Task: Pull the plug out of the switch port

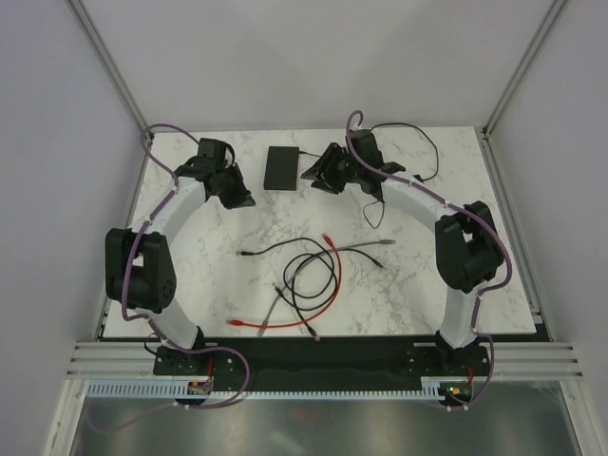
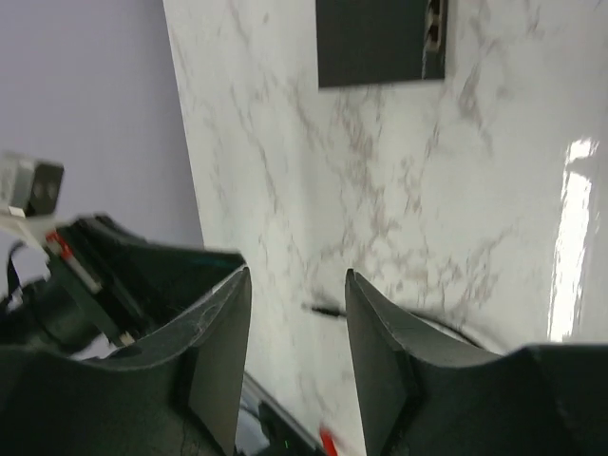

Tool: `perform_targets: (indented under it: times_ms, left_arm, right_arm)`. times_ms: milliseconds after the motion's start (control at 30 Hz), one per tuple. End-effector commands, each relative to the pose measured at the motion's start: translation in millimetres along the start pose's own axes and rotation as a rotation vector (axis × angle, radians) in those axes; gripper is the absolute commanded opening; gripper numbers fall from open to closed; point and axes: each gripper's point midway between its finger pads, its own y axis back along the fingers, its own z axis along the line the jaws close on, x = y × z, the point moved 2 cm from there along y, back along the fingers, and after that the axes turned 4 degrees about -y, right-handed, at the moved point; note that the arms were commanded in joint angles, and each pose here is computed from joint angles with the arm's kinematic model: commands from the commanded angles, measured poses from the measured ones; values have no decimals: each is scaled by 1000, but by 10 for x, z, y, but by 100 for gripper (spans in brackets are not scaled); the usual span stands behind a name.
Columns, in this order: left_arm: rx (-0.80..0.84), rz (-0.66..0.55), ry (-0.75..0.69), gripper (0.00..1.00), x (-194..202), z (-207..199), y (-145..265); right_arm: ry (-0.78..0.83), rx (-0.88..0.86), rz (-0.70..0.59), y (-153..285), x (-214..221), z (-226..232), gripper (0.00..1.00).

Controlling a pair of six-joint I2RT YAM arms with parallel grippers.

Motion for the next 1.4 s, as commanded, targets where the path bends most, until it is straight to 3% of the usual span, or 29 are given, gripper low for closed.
perform_targets:
  times_ms: [0,33,133,467,933,1367]
  left_arm:
    - [15,-17,-51,2,-146,-100,-101]
    - [172,-179,-85,2,-545,-449,-149]
    - [195,-206,-104,2,-678,-587,-308]
    - [267,-233,-154,2,-991,-895,-988]
    - [263,-211,-118,2,-1151,-843,-1719]
    - [167,-183,-26,2,-1061,-612,-1914]
  right_arm:
    - [-67,-68,-230,-385,-633,47,51]
    - [-69,-67,-246,-456,-708,45,51]
    - [-81,-104,-343,-663,-1027,96,51]
    - [-305,-167,-415,-1492,-1414,-358,43]
    - [-526,-226,-594,-1875,-1743,-630,42]
    - [-628,-206,-587,-2126,-1573,-653,34]
